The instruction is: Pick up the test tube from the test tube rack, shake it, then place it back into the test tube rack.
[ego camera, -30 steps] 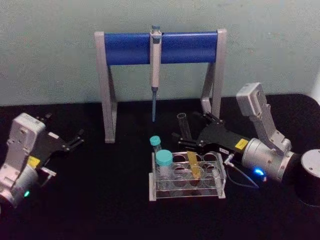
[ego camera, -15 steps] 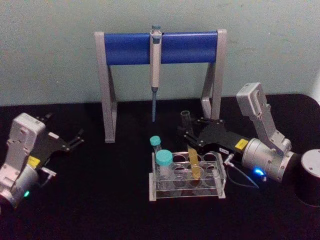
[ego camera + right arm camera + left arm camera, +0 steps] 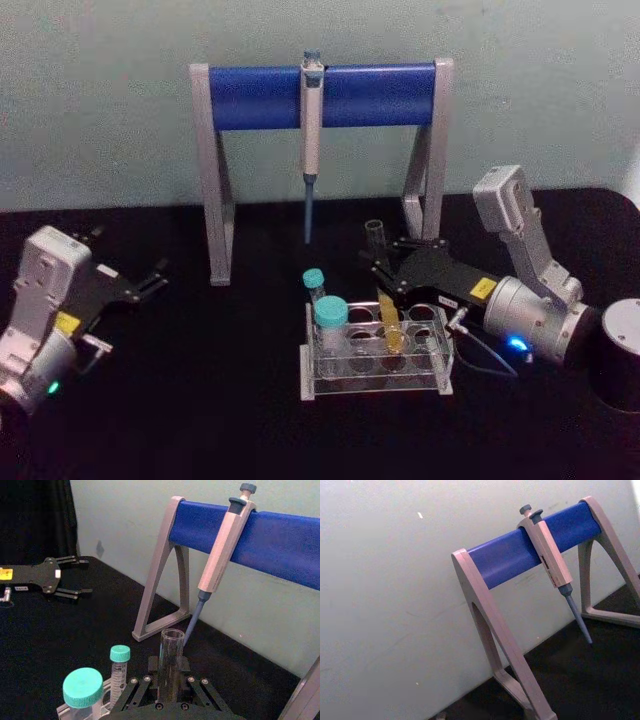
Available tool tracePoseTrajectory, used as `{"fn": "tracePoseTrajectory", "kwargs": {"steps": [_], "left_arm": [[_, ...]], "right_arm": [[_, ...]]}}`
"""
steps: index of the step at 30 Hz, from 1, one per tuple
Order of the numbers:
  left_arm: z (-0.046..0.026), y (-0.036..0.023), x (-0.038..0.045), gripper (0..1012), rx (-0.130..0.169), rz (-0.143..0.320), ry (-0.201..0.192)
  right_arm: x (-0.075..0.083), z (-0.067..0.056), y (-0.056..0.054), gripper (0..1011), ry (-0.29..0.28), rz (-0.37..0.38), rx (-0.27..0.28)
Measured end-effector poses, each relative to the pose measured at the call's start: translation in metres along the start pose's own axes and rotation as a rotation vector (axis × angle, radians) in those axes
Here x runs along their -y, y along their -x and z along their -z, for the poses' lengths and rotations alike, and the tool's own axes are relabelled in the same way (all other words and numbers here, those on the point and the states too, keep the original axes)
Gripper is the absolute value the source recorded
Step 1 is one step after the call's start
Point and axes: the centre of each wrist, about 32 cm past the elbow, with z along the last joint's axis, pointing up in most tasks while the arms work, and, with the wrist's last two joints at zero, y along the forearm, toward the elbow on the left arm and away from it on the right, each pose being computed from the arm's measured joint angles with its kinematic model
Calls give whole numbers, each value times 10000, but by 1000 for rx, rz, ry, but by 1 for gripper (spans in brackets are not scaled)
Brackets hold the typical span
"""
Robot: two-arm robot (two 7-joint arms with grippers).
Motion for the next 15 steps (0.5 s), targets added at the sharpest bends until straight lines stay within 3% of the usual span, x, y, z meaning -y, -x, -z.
{"fn": "tracePoseTrajectory", "kwargs": {"steps": [15], "left_arm": [[0, 0, 0, 1001, 0, 0, 0]], "right_arm": [[6, 4, -2, 235, -4, -9, -8]]}}
